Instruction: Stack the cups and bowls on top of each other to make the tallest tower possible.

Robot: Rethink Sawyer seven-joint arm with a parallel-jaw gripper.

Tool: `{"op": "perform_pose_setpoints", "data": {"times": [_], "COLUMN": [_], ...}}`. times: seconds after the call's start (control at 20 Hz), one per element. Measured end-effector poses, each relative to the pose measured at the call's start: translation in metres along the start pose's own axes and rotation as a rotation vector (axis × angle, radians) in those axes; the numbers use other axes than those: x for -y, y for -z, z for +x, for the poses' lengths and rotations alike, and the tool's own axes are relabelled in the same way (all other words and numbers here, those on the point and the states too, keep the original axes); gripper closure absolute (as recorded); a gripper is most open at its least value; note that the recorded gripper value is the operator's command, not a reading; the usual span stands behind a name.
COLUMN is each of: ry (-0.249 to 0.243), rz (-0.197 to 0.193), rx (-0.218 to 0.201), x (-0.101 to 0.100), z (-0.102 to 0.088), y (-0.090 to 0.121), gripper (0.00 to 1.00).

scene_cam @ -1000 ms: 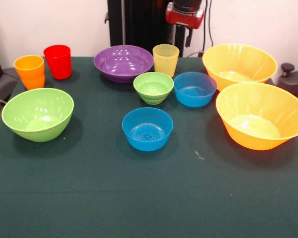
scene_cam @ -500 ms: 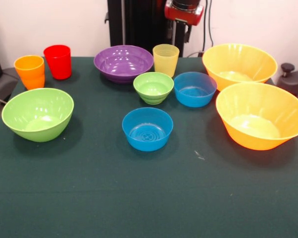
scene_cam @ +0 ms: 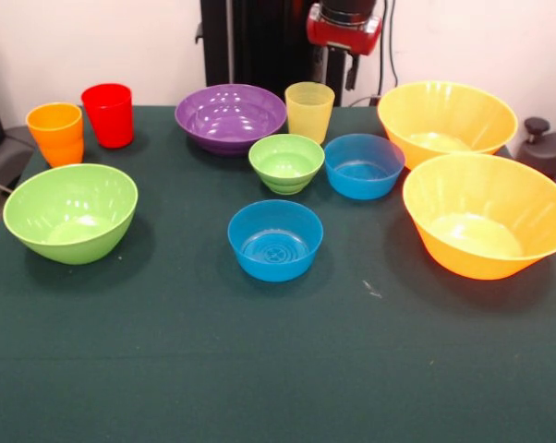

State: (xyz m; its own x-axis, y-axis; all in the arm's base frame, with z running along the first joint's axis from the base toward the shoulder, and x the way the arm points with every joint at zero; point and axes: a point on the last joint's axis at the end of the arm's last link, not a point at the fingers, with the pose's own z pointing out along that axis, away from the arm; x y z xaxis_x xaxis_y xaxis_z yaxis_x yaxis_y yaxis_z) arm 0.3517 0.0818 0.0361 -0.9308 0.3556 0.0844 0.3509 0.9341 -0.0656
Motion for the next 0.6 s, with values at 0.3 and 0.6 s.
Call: {"op": "perform_pose_setpoints", "data": {"times": [0.3, 0.6], "ry": [0.004, 0.028], "rz": [-0.016, -0.01], "rx": [0.045, 0.09], "x": [-0.0036, -0.0086], "z": [-0.0061, -0.0052], "y": [0.0001, -0.0014], "gripper": [0.0, 0.0]}}
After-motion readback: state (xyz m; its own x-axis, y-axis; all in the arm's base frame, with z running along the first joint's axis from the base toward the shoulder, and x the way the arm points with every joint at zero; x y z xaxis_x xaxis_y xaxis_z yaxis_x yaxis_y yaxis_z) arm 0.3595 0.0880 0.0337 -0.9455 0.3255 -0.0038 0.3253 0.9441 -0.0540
